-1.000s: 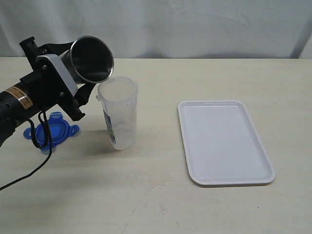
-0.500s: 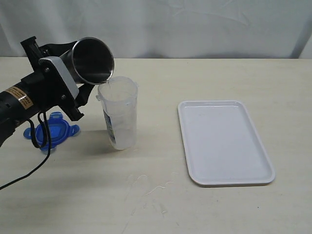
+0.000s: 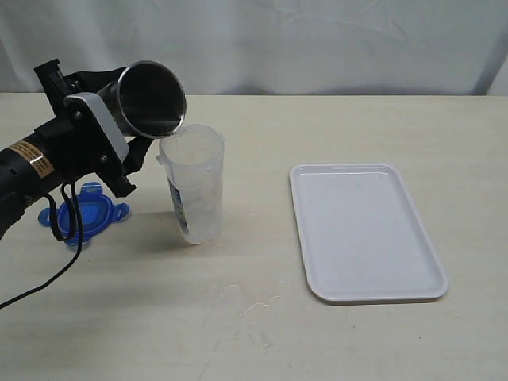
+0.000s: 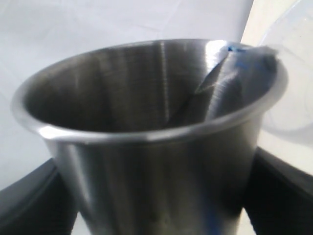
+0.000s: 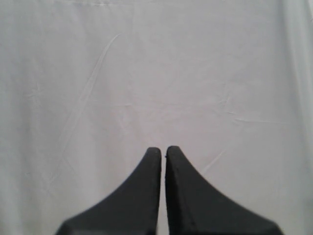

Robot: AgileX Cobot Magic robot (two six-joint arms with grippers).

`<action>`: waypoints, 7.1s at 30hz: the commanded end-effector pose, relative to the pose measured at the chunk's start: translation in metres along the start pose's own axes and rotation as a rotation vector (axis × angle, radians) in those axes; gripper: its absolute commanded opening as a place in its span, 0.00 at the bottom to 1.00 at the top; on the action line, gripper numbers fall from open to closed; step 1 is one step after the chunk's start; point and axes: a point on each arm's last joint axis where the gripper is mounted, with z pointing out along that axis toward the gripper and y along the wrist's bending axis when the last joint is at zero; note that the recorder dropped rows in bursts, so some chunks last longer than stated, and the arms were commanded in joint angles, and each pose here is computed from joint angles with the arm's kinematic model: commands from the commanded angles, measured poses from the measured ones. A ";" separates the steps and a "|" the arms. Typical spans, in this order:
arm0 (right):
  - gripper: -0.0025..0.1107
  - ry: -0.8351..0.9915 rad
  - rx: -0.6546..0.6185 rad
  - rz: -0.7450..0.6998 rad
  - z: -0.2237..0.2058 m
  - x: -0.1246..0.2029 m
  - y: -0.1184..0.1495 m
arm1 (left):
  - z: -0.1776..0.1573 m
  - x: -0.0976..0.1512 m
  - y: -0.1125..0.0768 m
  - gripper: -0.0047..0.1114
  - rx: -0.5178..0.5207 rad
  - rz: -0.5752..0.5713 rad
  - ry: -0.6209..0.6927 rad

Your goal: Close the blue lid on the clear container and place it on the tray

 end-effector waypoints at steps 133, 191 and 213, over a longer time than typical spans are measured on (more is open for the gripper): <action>0.06 0.020 0.002 -0.005 0.000 0.002 0.000 | 0.124 0.167 -0.037 0.68 -0.129 -1.035 0.044; 0.06 0.021 0.002 -0.005 0.000 0.002 0.000 | 0.026 0.144 -0.022 0.95 -0.113 -1.096 0.143; 0.06 0.273 0.013 0.082 -0.003 0.024 -0.001 | -0.098 0.024 0.079 0.95 0.280 -1.394 1.231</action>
